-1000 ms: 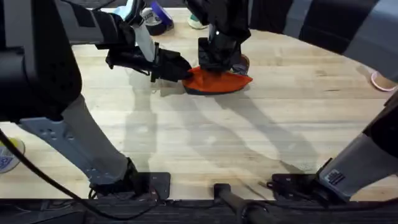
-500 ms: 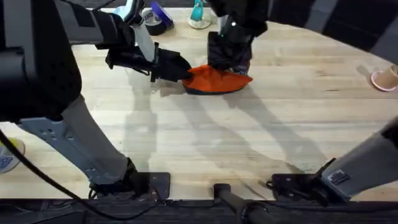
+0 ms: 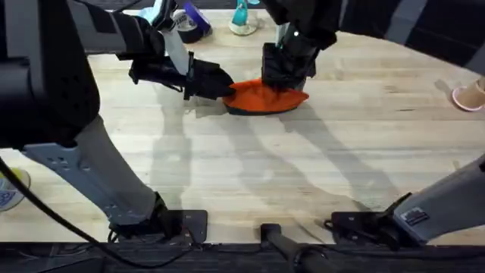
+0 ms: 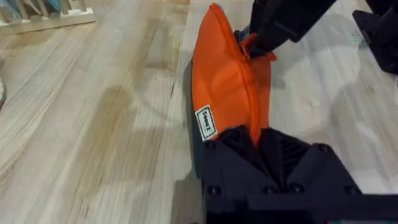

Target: Unzip the bag, pick up the pens from the table one at a time and place them inside, then zip the bag closed.

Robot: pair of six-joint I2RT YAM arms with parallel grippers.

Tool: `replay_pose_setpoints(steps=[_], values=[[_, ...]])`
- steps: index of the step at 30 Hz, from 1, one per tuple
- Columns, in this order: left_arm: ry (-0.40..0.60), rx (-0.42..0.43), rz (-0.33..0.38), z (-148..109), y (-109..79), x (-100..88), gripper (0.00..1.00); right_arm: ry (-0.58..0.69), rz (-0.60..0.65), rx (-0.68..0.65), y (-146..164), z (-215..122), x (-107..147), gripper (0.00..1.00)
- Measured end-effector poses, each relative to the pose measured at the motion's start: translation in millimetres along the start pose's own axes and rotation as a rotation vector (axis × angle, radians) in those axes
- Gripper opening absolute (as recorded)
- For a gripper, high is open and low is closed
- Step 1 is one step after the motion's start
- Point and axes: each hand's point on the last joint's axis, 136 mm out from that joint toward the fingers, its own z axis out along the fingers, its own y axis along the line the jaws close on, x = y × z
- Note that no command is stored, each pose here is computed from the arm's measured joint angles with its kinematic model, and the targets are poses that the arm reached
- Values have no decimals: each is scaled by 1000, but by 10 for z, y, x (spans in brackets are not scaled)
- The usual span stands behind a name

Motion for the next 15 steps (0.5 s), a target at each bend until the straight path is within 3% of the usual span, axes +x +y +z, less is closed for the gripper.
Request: replay_pose_setpoints(steps=[15], values=[[0,0,-3,0,1,0,43,22,7,-43,-165,-22,-79,31]])
